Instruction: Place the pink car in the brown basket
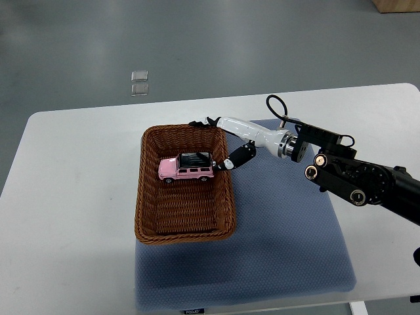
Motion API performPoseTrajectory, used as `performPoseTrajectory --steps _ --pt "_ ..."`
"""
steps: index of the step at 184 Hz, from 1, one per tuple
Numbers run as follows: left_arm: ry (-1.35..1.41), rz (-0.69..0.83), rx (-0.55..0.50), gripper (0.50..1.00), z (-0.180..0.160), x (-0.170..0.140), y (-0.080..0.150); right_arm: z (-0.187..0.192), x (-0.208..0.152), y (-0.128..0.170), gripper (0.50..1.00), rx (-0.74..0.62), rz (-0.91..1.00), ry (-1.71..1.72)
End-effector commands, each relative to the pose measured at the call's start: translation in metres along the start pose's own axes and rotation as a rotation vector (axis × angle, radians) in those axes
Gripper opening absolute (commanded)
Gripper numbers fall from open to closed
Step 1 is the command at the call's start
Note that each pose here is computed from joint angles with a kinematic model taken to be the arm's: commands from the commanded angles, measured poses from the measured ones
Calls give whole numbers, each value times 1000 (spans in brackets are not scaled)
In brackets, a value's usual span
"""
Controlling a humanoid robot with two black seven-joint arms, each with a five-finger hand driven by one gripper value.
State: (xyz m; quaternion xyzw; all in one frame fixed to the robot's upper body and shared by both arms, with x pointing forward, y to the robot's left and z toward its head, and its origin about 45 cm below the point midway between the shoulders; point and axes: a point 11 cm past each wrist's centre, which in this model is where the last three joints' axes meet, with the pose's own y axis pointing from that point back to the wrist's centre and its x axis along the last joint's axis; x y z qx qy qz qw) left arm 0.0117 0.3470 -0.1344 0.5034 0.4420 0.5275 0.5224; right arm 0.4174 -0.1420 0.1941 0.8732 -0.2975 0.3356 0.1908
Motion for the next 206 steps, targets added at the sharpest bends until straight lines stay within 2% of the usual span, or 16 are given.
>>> performPoseTrajectory --steps 1,37,97,142,206 --pt "0 1 0 1000 0 0 0 13 22 15 907 -23 118 -105" --pt "0 1 0 1000 0 0 0 52 62 58 907 -108 403 -463" --pt "1 -1 -2 1000 1 0 0 103 51 118 907 -173 661 -889" --pt "5 0 -1 1000 0 0 0 114 47 129 913 -160 762 -1066" --pt "9 0 -2 1000 0 0 0 109 47 124 913 -126 765 -1084"
